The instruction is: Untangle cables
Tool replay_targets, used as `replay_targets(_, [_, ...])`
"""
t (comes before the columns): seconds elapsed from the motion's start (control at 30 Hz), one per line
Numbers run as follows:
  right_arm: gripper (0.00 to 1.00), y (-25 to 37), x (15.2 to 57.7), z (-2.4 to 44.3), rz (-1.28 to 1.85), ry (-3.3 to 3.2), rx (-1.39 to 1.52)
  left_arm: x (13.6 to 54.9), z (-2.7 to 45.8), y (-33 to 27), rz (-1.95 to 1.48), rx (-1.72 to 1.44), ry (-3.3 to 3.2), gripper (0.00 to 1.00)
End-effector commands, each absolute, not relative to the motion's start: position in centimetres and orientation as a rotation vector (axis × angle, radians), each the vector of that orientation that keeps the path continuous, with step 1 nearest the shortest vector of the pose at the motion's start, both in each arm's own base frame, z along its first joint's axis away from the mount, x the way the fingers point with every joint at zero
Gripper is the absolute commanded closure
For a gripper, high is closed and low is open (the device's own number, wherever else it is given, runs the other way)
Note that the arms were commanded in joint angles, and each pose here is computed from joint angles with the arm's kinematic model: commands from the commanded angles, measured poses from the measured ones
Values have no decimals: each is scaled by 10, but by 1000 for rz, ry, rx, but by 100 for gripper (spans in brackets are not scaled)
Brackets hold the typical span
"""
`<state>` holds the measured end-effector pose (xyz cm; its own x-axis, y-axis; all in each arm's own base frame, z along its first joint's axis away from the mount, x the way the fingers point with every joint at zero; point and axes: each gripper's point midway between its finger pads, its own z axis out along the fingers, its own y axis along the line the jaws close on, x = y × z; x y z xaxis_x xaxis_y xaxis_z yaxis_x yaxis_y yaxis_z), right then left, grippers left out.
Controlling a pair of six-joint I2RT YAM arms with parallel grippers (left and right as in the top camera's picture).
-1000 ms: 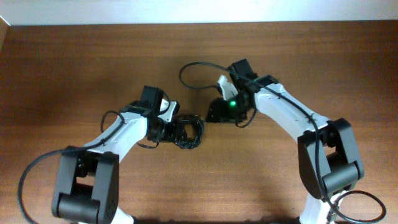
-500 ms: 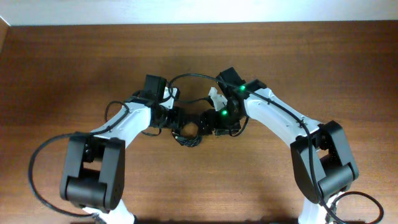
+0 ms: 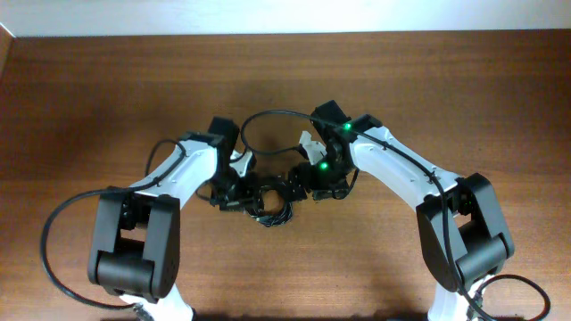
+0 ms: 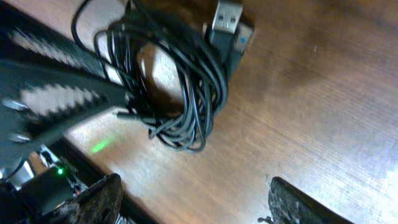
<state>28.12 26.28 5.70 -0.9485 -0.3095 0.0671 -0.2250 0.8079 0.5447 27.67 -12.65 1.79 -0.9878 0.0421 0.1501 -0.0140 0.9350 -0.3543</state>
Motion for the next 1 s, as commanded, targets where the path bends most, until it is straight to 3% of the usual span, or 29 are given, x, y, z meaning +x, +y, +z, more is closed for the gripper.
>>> replay_targets(0.0, [24,261,270,65,-841,-2814,545,311,53,-134,585,-41,-3043,34])
replay_targets(0.13, [23,255,267,63,-796,-2811,581,318,46,-119,448,-48,-3099,41])
replay_targets(0.2, [23,254,265,62,-791,-2807,577,325,46,-119,435,-62,-3135,62])
replay_targets(0.47, [23,249,255,41,-772,-2796,501,324,43,-148,455,-310,-3163,60])
replay_targets(0.5, [33,248,254,40,-770,-2792,497,327,41,-150,450,-338,-3176,60])
replay_targets(0.57, [78,249,253,40,-777,-2788,497,333,37,-148,422,-340,-3196,59])
replay_targets(0.6, [93,249,254,40,-778,-2790,498,335,34,-148,422,-340,-3196,60])
replay_targets(0.63, [96,249,254,40,-781,-2792,501,335,29,-148,417,-336,-3185,59])
replay_targets(0.7, [96,251,258,40,-790,-2806,482,330,10,-147,394,-321,-3139,59])
replay_targets(0.77, [79,254,260,40,-798,-2814,485,325,-11,-145,368,-305,-3086,59])
replay_targets(0.8, [75,256,260,40,-801,-2816,497,323,-20,-145,359,-299,-3066,59])
replay_targets(0.97, [75,267,270,35,-787,-2891,487,321,-33,-144,354,-288,-3043,59])
